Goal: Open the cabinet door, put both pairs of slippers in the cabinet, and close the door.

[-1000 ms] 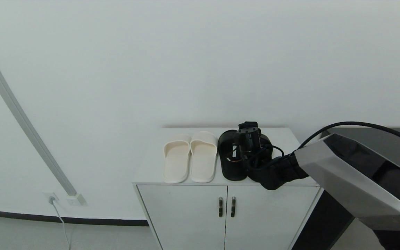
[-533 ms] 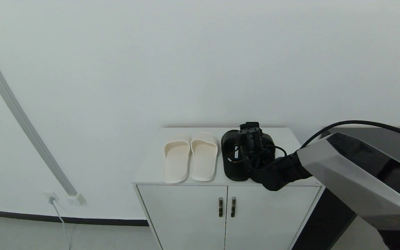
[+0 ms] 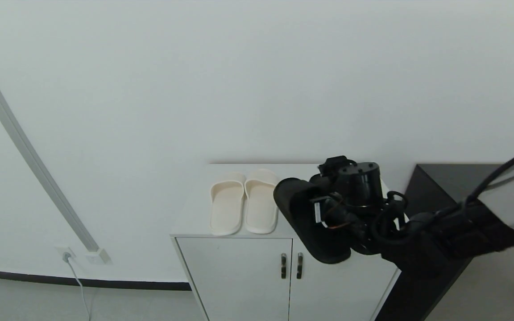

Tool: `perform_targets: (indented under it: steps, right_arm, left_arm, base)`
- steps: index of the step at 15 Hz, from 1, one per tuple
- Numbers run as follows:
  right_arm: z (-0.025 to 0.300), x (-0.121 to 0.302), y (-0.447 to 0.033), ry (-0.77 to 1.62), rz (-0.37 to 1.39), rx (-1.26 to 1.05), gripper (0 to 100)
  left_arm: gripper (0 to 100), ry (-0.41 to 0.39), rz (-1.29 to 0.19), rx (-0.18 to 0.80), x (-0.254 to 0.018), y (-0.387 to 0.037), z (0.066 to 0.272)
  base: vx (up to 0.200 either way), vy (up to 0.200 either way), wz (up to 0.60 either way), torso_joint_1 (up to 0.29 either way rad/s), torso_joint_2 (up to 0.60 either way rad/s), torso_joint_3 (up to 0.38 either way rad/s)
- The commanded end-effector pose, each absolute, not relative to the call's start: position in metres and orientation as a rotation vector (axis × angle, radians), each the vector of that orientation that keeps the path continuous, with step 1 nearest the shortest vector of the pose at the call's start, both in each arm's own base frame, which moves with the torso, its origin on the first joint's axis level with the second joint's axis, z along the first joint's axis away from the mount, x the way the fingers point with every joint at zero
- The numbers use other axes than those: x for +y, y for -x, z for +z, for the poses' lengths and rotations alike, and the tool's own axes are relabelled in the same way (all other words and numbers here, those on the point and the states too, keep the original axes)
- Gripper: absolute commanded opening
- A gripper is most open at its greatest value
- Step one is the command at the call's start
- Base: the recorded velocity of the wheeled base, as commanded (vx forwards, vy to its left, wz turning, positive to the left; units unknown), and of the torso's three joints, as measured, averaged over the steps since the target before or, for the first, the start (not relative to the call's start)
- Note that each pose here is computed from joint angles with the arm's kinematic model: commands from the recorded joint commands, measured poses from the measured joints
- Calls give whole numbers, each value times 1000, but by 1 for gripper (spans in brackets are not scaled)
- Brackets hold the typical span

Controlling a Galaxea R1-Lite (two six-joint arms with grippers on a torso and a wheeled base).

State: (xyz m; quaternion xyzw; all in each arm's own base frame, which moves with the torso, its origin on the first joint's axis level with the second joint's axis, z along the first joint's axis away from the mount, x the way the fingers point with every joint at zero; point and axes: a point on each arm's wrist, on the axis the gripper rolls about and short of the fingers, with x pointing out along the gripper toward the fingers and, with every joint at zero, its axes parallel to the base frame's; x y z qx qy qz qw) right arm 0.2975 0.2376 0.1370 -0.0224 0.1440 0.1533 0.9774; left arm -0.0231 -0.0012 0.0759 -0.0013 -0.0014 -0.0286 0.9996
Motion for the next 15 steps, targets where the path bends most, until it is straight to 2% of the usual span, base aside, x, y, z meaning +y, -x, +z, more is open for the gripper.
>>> perform_targets:
  steps: [1,4,15]
  right_arm:
    - [173,208,-229,24,541,240,0]
    - [178,176,-183,0,809,271,0]
    - [164,171,-179,13,809,326,0]
  left_arm:
    - [0,3,-58,-1,-1,23,76]
    - [0,1,-57,-1,-1,23,76]
    - [0,5,-58,-1,-1,23,76]
  base:
    - [0,0,0,0,0,0]
    - [0,0,0,0,0,0]
    - [0,0,0,0,0,0]
